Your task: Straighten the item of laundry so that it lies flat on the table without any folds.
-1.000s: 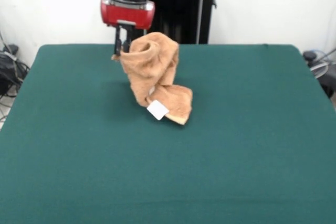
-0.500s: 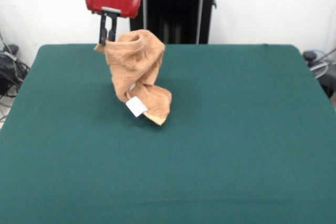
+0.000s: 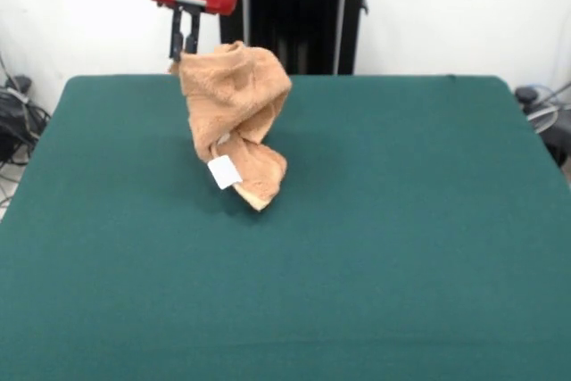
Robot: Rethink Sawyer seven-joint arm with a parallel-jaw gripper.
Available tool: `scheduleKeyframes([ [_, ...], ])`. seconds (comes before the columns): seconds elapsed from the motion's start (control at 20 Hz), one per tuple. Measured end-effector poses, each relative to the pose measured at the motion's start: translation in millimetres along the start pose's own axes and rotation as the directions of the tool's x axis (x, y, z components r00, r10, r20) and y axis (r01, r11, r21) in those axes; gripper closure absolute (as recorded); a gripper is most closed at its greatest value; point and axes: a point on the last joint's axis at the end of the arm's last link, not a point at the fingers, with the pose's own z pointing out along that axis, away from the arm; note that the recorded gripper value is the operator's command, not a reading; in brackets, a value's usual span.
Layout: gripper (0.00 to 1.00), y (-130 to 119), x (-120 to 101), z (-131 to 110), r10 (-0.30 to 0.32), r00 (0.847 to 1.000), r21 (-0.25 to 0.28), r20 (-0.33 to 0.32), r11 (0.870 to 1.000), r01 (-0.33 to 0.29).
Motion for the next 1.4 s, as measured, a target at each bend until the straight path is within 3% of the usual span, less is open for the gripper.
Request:
scheduleKeyframes([
  [0.25, 1.0, -8.8, 4.7, -15.3, 0.017, 1.0, 0.01, -0.008, 1.0, -0.017],
  [0.9, 1.0, -44.0, 20.4, -81.4, 0.106, 0.992, 0.051, -0.07, 0.993, -0.102],
  [1.4, 1.0, -47.8, 16.4, -113.5, 0.105, 0.993, 0.084, -0.057, 0.991, -0.1],
])
